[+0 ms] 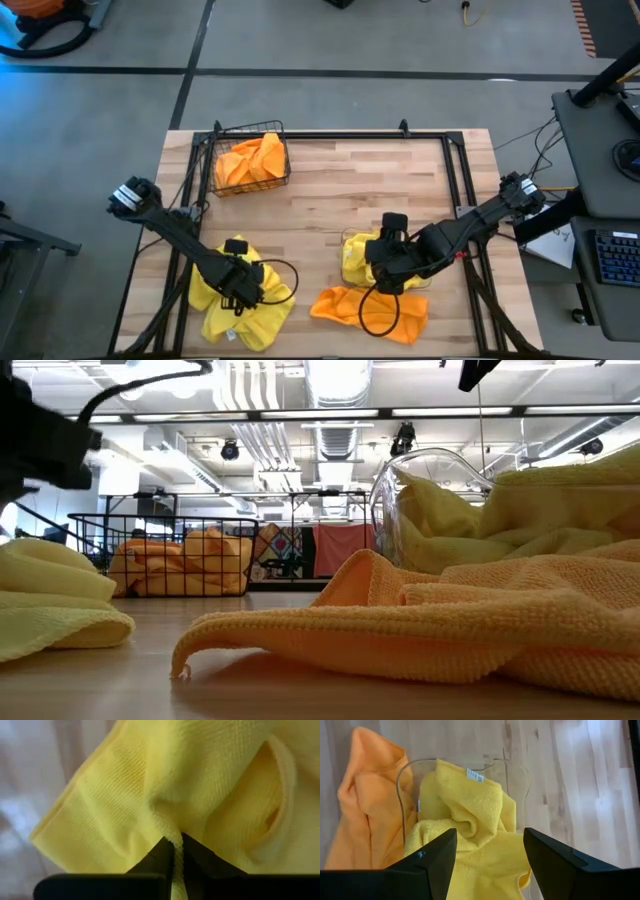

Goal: Sort microfiber towel by color & place in baskets
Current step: Put the yellow towel into the transparent bin

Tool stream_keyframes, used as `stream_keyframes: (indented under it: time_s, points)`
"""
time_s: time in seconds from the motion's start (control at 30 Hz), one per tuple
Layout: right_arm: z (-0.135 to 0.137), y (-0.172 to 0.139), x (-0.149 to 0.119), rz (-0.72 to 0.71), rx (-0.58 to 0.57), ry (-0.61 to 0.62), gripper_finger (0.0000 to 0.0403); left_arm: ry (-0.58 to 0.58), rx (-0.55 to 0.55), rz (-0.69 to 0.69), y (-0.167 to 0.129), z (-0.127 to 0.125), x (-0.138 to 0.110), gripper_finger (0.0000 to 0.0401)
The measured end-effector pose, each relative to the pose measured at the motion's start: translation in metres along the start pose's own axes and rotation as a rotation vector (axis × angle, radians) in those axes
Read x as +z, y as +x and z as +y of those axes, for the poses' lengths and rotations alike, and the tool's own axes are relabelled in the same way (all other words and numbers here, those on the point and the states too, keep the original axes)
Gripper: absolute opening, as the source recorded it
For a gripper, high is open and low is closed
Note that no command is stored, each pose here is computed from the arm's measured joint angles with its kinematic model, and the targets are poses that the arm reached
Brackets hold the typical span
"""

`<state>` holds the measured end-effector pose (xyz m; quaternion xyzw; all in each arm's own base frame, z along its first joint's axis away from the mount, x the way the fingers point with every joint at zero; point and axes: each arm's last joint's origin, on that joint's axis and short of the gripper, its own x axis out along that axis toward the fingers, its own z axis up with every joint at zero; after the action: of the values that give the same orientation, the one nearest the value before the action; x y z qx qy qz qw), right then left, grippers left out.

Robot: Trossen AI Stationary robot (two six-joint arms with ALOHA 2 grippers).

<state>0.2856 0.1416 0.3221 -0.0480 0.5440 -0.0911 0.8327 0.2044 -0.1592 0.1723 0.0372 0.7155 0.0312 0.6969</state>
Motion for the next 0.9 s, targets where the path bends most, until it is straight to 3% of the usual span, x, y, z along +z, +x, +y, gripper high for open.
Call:
stream_keyframes:
  time_s: [0.2, 0.4, 0.63, 0.9]
  points:
    - [0.004, -0.002, -0.001, -0.072, -0.092, -0.063, 0.0226, -0.086, -0.006, -0.131, -0.030, 0.009, -0.015, 0.0002]
    - [0.014, -0.001, 0.000, -0.176, -0.150, -0.087, 0.0226, -0.185, 0.008, -0.407, -0.067, 0.019, -0.037, 0.0000]
    - [0.029, 0.014, 0.013, -0.402, -0.183, -0.175, 0.0226, -0.291, 0.026, -0.730, -0.099, 0.035, -0.051, 0.0000]
    - [0.034, 0.037, 0.036, -0.731, -0.153, -0.200, 0.0226, -0.207, 0.035, -1.045, -0.125, 0.028, -0.037, 0.0000]
